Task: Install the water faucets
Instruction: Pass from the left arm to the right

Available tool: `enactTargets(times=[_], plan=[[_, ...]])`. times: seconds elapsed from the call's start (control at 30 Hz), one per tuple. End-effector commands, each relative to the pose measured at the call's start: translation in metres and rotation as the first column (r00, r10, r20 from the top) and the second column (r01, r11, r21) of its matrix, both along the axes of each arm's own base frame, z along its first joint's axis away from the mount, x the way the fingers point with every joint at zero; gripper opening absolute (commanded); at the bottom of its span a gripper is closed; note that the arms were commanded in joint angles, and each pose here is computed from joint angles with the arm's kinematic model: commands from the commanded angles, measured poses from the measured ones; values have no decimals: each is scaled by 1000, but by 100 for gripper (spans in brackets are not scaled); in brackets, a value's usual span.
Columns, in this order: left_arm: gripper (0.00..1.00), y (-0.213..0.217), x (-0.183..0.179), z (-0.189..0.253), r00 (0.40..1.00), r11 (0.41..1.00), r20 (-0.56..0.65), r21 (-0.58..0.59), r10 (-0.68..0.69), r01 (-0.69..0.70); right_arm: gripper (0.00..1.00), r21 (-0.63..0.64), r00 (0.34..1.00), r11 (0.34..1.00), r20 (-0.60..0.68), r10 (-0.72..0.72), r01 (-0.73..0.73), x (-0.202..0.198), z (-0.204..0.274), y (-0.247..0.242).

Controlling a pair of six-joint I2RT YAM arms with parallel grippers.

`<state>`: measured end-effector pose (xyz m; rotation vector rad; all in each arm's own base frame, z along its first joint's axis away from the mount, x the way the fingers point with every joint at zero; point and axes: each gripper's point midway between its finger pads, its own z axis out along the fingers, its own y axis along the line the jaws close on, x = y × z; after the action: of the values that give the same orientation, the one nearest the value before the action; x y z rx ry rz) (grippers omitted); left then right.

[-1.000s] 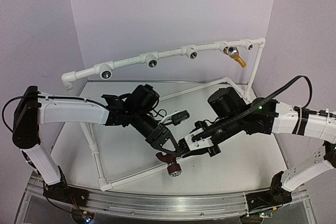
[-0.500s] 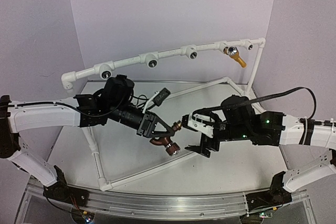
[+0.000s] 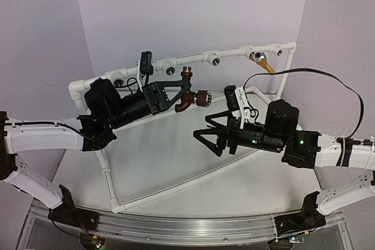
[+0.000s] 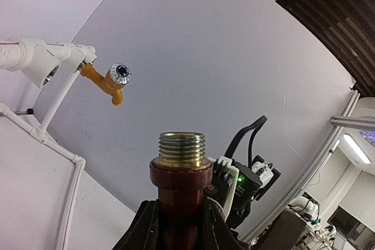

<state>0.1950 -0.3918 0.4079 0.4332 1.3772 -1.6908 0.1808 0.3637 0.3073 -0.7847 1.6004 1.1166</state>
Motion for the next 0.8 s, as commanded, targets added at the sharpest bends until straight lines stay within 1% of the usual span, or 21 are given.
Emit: enactTargets(times=[0.0,0.1,0.17,0.33,0.37,0.43,0.47,0.5,0.53,0.6,0.63,0.67,0.7,0.73,0.77], plan=[[0,1,-6,35,1000,986,13,-167,-3,5,83,319,999,947,1,47,-45,-3,75,7],[0,-4,-12,31,1000,985,6,-171,-8,9,74,396,998,916,25,64,-68,-7,87,4],[0,-6,-14,28,1000,985,1,-171,-12,12,70,439,999,897,17,47,-50,-5,89,-1],[0,-10,-15,23,1000,985,-7,-173,-15,14,65,482,999,876,39,19,-36,-6,98,-11],[0,-11,-16,23,1000,985,-8,-174,-17,15,59,488,999,872,35,15,-30,-5,99,-11],[0,-14,-16,23,1000,984,-9,-175,-29,27,38,496,999,868,29,18,-30,-3,102,-9],[0,-16,-16,22,999,984,-9,-174,-32,30,32,500,1000,865,24,16,-26,-2,102,-9],[0,-17,-16,20,999,985,-12,-172,-32,30,32,509,1000,861,24,14,-24,-2,104,-10],[0,-17,-15,18,999,985,-18,-170,-27,24,39,513,1000,858,27,15,-27,-2,105,-10],[0,-16,-13,12,999,986,-31,-168,-14,9,57,517,999,856,30,9,-23,-1,107,-9],[0,-15,-13,11,999,986,-34,-167,-12,6,61,517,1000,856,30,4,-19,0,107,-9],[0,-16,-13,10,999,986,-35,-166,-13,7,60,517,1000,856,25,-6,-8,3,107,-8],[0,-17,-13,9,999,986,-35,-166,-18,12,55,516,1000,857,20,-11,0,5,105,-7],[0,-17,-14,9,999,986,-35,-167,-22,16,42,516,1000,857,18,-16,4,6,105,-6],[0,-17,-14,9,999,986,-35,-168,-26,19,22,516,1000,856,18,-21,8,7,106,-6]])
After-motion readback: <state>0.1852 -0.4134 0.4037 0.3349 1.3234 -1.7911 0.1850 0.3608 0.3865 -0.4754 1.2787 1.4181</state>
